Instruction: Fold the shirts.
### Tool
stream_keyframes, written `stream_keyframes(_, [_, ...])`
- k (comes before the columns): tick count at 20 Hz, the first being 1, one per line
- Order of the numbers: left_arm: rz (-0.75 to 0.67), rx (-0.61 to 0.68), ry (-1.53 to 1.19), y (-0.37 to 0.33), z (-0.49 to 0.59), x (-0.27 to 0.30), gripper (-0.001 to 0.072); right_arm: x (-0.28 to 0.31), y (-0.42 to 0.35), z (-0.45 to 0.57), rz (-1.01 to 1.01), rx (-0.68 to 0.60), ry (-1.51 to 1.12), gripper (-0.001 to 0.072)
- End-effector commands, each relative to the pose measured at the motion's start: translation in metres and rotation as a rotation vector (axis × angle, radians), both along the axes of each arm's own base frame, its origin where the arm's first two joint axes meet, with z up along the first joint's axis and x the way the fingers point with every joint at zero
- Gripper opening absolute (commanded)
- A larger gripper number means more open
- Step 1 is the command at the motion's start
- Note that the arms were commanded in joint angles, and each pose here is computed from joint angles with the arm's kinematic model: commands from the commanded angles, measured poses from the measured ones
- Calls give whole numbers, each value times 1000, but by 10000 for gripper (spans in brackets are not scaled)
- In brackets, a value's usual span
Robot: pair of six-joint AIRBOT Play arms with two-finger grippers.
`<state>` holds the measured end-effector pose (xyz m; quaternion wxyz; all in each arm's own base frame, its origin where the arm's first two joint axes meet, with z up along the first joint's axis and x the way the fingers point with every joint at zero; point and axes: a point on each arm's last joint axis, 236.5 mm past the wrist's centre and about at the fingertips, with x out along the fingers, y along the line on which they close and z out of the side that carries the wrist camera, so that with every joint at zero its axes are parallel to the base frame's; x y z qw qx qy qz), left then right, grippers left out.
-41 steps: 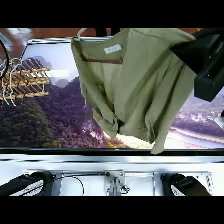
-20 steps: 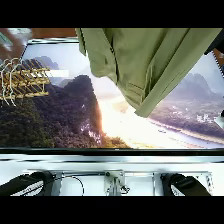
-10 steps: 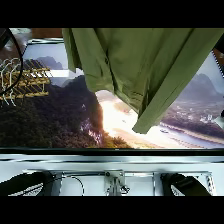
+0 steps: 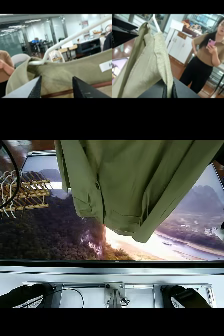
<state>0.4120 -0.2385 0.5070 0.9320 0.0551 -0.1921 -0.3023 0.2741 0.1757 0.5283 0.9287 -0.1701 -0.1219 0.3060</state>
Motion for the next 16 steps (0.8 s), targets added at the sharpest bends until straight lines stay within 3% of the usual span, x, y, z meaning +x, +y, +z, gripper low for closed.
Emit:
stream_keyframes(1, [100, 66, 74, 19, -21, 17, 483, -2, 2, 1, 11, 6, 1, 70])
stream_keyframes(6, [180, 70, 128, 36, -40, 45, 482, -4, 4, 1, 27, 15, 5, 70])
stream_keyframes(10, [136, -65, 171, 23, -43, 56, 482, -6, 7, 0, 39, 17, 15, 70])
stream_keyframes(16, [72, -87, 154, -3, -34, 38, 479, 0, 9, -6, 41, 8, 32, 70])
